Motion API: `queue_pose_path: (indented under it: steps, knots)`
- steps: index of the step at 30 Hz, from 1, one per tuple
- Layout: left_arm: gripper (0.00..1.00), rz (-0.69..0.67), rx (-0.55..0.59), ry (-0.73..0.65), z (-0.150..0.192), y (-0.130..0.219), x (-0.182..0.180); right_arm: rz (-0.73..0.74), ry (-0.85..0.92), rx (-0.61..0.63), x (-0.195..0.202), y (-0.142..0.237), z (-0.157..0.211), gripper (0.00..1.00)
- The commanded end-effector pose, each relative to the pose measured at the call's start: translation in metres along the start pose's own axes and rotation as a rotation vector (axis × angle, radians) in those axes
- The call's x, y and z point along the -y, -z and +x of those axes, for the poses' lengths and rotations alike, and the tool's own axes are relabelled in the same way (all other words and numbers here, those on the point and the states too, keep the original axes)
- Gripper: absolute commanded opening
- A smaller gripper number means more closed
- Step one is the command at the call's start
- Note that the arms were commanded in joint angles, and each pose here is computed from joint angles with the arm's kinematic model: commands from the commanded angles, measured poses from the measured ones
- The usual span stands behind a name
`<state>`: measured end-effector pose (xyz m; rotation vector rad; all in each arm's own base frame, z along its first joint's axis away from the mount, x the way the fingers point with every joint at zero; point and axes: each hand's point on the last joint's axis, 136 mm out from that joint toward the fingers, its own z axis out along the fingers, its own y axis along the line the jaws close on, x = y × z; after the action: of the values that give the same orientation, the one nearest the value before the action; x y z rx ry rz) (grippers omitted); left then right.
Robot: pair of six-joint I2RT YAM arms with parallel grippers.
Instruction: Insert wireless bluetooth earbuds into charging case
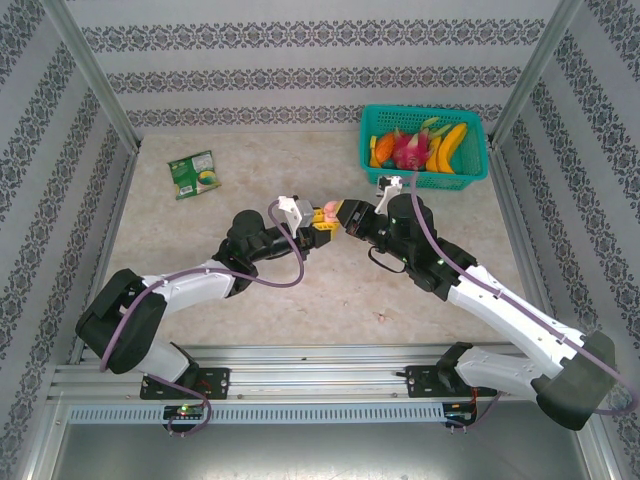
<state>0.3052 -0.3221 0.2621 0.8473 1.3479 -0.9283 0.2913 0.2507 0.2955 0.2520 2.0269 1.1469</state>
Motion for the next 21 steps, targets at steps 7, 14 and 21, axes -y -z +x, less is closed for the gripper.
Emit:
queue_pose_path:
  steps: [7, 14, 21]
  knots:
    - [0.00, 0.003, 0.036, -0.045, -0.021, 0.001, 0.007, -0.023, 0.015, 0.004, -0.004, 0.003, 0.003, 0.14]
    - [0.00, -0.007, 0.038, -0.047, -0.024, 0.001, 0.005, 0.005, 0.036, -0.002, 0.005, 0.007, 0.009, 0.14]
    - [0.00, -0.014, 0.042, -0.046, -0.027, 0.001, 0.004, 0.003, 0.058, -0.036, 0.002, 0.003, 0.017, 0.14]
